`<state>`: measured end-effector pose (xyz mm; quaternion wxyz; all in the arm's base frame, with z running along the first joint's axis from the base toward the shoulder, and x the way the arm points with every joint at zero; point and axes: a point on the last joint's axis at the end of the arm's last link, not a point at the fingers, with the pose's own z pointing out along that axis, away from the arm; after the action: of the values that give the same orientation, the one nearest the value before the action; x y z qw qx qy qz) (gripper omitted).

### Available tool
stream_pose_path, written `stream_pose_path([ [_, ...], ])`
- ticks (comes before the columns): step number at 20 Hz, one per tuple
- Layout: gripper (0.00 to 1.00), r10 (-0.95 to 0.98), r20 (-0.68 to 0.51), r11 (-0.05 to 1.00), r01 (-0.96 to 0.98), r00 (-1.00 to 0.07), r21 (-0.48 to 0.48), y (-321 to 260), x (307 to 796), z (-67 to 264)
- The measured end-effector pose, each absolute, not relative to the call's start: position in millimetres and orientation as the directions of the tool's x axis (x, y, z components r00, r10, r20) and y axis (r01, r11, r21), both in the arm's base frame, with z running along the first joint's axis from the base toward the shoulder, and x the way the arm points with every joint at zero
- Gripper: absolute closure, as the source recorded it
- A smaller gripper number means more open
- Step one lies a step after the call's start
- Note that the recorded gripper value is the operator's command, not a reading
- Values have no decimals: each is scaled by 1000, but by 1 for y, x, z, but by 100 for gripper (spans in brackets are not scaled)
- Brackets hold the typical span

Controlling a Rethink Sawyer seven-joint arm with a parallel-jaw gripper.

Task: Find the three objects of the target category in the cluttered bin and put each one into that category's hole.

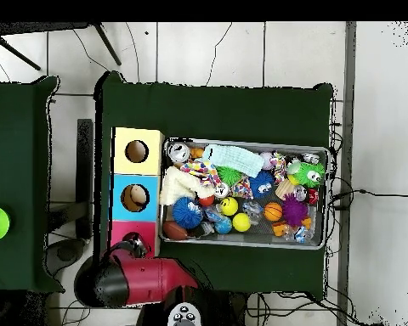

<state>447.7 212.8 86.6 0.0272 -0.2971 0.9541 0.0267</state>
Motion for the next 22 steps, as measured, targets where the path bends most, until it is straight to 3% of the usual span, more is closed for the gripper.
stream_pose_path([
  [13, 100, -532, -100, 845, -535, -841, 13, 193, 455, 114],
  [22, 100, -391, -94, 917, -397, -916, 50, 113, 490, 154],
])
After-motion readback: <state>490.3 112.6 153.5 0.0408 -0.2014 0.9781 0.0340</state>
